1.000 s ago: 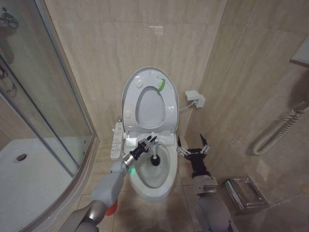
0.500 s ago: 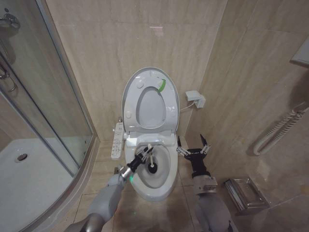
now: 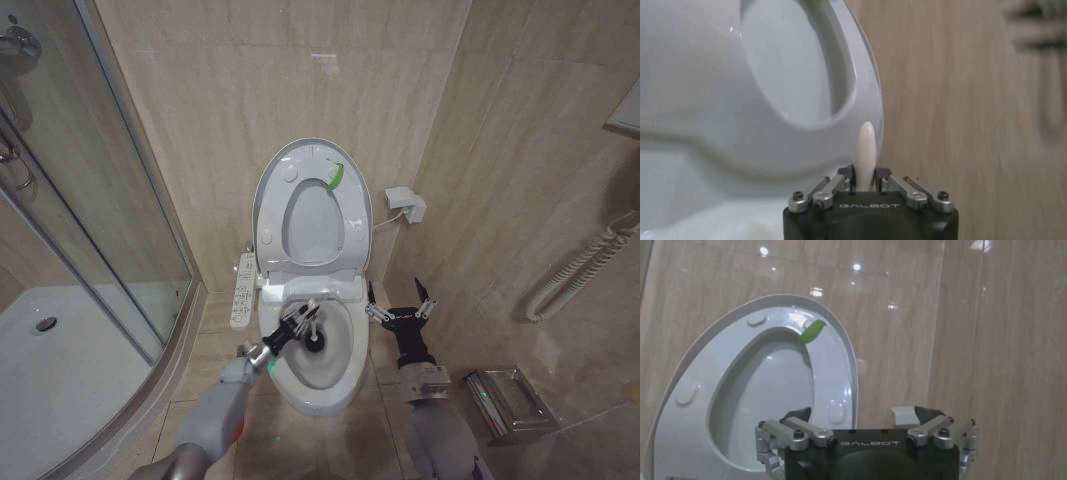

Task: Open the toilet lid, clean the toilet bowl with a toilet brush, close the toilet lid, and flush.

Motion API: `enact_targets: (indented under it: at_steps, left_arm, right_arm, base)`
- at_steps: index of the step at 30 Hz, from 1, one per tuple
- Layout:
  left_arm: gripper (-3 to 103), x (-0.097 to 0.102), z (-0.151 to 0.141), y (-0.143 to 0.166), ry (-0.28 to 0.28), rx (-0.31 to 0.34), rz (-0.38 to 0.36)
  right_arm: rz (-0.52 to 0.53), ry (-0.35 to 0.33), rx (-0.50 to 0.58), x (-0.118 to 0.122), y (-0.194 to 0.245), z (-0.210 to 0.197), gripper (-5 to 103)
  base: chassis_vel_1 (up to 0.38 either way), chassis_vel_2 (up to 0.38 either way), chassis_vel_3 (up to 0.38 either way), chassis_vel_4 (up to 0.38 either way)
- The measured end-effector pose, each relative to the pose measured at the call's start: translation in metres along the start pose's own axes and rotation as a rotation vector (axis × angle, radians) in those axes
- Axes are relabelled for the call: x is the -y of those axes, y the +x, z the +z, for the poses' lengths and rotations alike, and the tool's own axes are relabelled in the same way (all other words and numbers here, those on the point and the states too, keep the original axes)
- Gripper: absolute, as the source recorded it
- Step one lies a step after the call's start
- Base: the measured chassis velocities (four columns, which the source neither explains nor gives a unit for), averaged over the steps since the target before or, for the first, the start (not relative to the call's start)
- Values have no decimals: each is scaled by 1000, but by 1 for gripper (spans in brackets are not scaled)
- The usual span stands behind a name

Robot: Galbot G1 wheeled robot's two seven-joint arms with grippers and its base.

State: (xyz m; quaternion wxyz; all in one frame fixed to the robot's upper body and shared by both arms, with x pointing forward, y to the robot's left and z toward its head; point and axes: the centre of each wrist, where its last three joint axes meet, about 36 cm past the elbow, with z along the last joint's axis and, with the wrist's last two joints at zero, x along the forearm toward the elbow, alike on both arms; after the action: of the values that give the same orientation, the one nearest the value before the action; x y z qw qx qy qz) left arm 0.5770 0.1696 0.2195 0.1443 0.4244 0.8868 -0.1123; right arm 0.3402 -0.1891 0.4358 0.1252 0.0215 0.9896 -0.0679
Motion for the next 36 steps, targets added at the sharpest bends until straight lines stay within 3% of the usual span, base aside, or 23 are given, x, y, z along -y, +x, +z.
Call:
enact_targets:
  at_steps: [4, 9, 11, 12, 16, 22, 23, 24, 27, 28, 30, 33, 36]
  left_arm:
    - [20, 6, -6, -26, 64, 70, -20]
    - [20, -1, -4, -24, 57, 49, -18]
    - [20, -7, 1, -8, -8, -17, 18]
    - [20, -7, 1, -8, -8, -17, 18]
    - [20, -20, 3, 26, -136, -118, 77]
    - [20, -25, -2, 36, -191, -132, 98]
    - [20, -23, -6, 26, -173, -90, 83]
    - [20, -23, -6, 26, -173, -90, 83]
    - [20, -18, -17, -8, -84, 29, 23]
    - [20, -18, -17, -8, -84, 29, 23]
    - [20, -17, -22, -24, -30, 82, -10]
    - [20, -18, -24, -29, -6, 96, -26]
    - [20, -19, -18, -20, -10, 63, -28]
  right_arm:
    - [0, 0, 0, 0, 0, 0, 100]
    - [0, 0, 0, 0, 0, 0, 100]
    - [0, 0, 0, 0, 0, 0, 100]
    - [0, 0, 0, 0, 0, 0, 100]
    - [0, 0, 0, 0, 0, 0, 100]
    - [0, 0, 0, 0, 0, 0, 100]
    - [0, 0, 0, 0, 0, 0, 100]
    - [0, 0, 0, 0, 0, 0, 100]
    - [0, 0, 0, 0, 0, 0, 100]
    - [0, 0, 0, 0, 0, 0, 100]
    - [0, 0, 0, 0, 0, 0, 100]
    - [0, 0, 0, 0, 0, 0, 100]
    - [0, 0, 0, 0, 0, 0, 100]
  base:
    - [0, 0, 0, 0]
    - [0, 0, 0, 0]
    - [0, 0, 0, 0]
    - [0, 0, 0, 0]
    - [0, 0, 0, 0]
    - [0, 0, 0, 0]
    - [0, 0, 0, 0]
    - [0, 0, 0, 0]
    - [0, 0, 0, 0]
    - [0, 0, 0, 0]
    - [0, 0, 0, 0]
    - [0, 0, 0, 0]
    - [0, 0, 0, 0]
